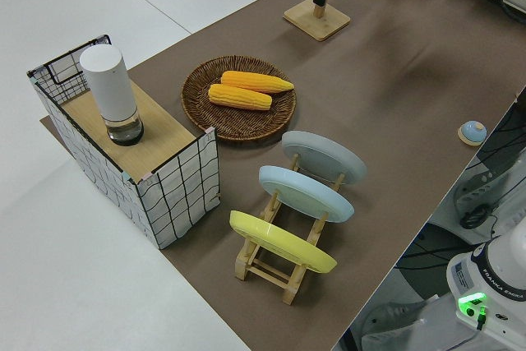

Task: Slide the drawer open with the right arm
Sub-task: 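Close the right gripper on the black drawer handle, then pull the drawer handle toward the robot with the right gripper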

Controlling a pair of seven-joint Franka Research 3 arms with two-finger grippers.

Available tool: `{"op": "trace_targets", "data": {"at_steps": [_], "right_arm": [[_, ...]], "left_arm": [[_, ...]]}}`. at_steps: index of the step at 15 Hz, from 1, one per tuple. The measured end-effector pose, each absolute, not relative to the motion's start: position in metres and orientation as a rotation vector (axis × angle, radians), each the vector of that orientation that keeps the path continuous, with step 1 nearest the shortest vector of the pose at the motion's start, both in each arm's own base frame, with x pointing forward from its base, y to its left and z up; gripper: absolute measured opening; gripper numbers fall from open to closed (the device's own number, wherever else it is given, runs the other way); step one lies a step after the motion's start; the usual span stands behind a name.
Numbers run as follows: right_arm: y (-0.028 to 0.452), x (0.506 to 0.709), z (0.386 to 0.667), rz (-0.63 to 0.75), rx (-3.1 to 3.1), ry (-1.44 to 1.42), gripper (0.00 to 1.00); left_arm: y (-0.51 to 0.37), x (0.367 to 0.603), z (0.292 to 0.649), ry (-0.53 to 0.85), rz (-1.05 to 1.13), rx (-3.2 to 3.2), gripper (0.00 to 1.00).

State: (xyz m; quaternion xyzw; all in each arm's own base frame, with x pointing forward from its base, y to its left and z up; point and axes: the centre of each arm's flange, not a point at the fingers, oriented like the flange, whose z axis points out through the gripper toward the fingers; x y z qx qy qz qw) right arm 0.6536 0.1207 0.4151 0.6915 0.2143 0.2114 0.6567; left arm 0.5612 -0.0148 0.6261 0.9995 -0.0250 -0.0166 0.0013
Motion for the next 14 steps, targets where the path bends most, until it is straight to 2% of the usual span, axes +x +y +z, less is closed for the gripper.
{"op": "trace_targets", "data": {"at_steps": [7,12,14], "right_arm": [[0.091,0.667,0.403,0.513,1.514,0.526,0.96],[0.091,0.668,0.399,0.512,1.506,0.535,0.42],[0.091,0.668,0.393,0.508,1.51,0.546,0.26]], "left_arm": [[-0.015,0.561,0.626,-0.078,-0.052,3.138,1.0],[-0.015,0.561,0.626,-0.078,-0.052,3.138,1.0],[-0.015,0.561,0.626,-0.078,-0.052,3.138,1.0]]}}
